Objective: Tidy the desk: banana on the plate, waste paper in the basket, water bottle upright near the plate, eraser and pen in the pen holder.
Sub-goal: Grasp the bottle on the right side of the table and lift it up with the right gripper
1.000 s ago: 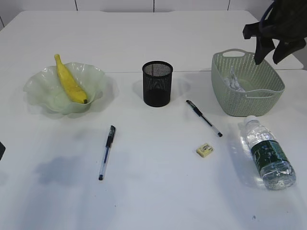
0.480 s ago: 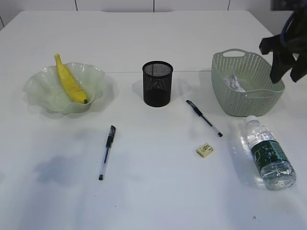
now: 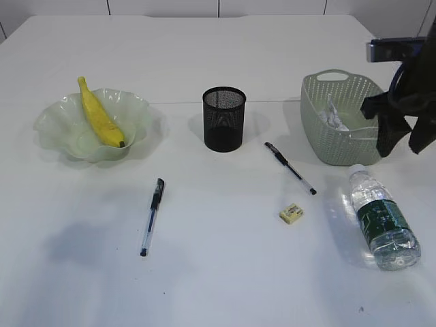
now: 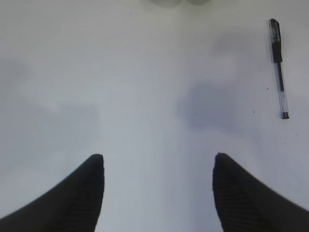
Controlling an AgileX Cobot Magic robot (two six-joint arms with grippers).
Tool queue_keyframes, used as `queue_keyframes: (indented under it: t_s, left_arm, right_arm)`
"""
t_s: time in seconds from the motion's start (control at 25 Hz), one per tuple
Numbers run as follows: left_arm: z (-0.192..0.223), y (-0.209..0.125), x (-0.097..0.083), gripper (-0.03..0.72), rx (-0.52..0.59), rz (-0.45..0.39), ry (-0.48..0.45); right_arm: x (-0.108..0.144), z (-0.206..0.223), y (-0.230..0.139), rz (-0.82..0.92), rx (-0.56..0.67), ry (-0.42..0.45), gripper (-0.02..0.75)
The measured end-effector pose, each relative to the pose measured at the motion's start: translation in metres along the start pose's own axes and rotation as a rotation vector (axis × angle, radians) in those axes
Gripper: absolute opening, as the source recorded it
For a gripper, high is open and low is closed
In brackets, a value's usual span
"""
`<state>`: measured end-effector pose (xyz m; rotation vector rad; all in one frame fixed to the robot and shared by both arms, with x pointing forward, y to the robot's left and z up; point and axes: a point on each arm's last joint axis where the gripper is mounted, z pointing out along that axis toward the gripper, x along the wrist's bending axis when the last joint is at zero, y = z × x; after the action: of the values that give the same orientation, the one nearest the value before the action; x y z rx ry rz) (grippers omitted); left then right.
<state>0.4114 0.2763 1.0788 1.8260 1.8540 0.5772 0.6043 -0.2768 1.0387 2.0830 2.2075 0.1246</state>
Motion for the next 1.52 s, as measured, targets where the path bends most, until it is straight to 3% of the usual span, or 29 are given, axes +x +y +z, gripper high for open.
queue_keyframes:
  t_s: [0.24,0.64,0.88,1.52]
  left_arm:
    - [-0.001,-0.002,0.001,0.496,0.016,-0.002,0.006]
    - [0.000,-0.004,0.001,0.496,0.029,-0.003,0.010]
    - [0.000,-0.004,0.001,0.496,0.029,-0.003,0.010]
    - [0.006,-0.003,0.000,0.496,0.054,-0.001,0.015]
  right_arm:
    - [0.001,0.025,0.008,-0.012,0.031,0.005,0.475]
    - [0.003,0.068,0.018,-0.033,0.086,0.021,0.488]
    - [0.004,0.088,0.021,-0.043,0.110,0.022,0.549]
    - [0.005,0.121,0.024,-0.041,0.152,0.031,0.558]
